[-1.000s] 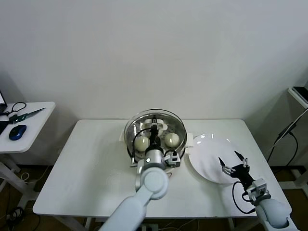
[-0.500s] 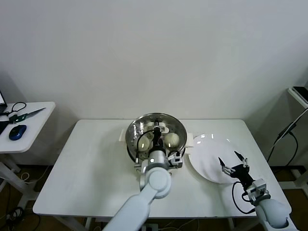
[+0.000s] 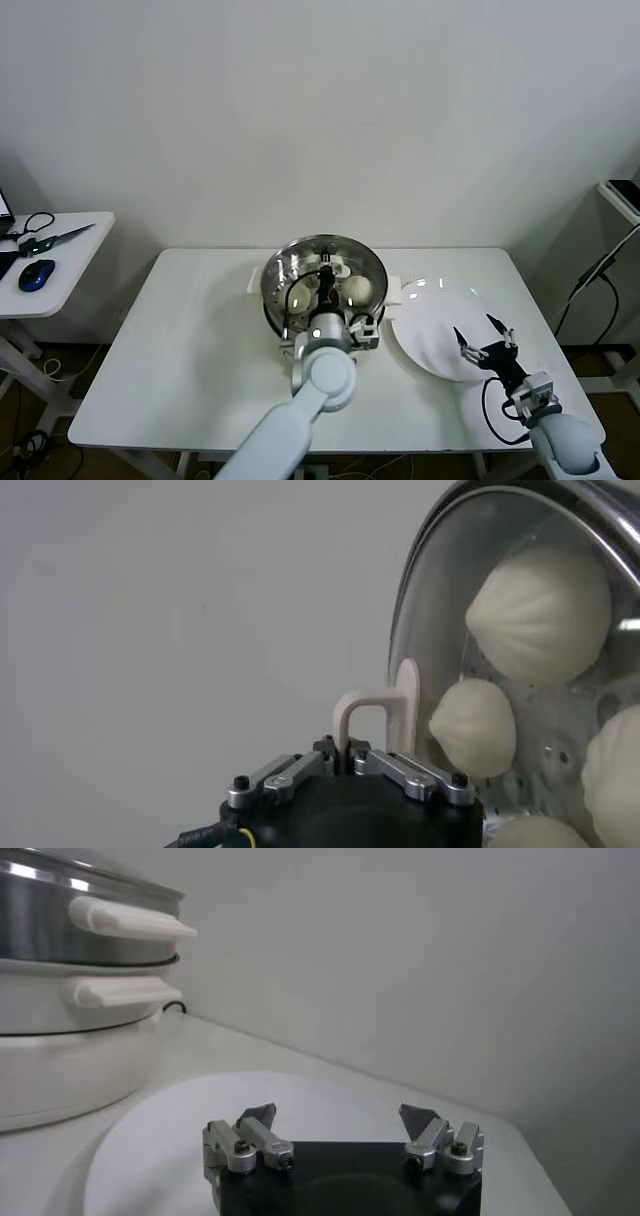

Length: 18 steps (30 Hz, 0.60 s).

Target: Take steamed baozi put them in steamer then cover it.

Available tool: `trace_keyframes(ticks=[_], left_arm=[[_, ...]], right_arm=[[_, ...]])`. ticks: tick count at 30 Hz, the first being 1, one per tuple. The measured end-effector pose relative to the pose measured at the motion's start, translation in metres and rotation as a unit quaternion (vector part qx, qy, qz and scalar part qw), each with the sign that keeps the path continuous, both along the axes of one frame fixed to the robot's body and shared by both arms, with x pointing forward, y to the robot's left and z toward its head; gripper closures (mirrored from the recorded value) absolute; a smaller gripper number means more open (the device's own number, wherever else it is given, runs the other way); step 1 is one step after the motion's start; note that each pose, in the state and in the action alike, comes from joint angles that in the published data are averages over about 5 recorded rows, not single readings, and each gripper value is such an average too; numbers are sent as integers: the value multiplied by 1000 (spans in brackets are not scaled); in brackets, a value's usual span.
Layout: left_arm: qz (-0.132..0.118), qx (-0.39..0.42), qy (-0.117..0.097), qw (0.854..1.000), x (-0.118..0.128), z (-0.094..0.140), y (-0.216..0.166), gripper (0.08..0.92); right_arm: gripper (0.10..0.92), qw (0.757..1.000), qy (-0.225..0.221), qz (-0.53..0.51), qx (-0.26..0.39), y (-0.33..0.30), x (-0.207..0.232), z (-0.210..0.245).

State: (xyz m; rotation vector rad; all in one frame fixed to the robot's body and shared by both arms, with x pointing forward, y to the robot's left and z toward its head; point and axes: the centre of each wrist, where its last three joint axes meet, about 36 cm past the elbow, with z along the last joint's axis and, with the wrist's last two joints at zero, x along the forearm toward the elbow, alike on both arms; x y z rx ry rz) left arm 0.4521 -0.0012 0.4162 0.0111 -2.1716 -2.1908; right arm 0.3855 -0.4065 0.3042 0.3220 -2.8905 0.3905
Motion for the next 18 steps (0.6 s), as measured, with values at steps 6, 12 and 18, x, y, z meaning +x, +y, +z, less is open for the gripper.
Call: trace_keyframes(ticks=[6, 12, 18], left_arm=[[0, -2, 3, 1000, -2, 0, 0, 850], [-3, -3, 10, 1000, -7, 0, 2, 727], [-9, -11, 8, 1000, -15, 7, 5, 554]], right_arm=[[200, 1000, -1, 1, 0, 1, 1, 0], [200, 1000, -1, -1, 0, 1, 1, 1], [200, 1000, 1, -7, 2, 1, 4, 4]])
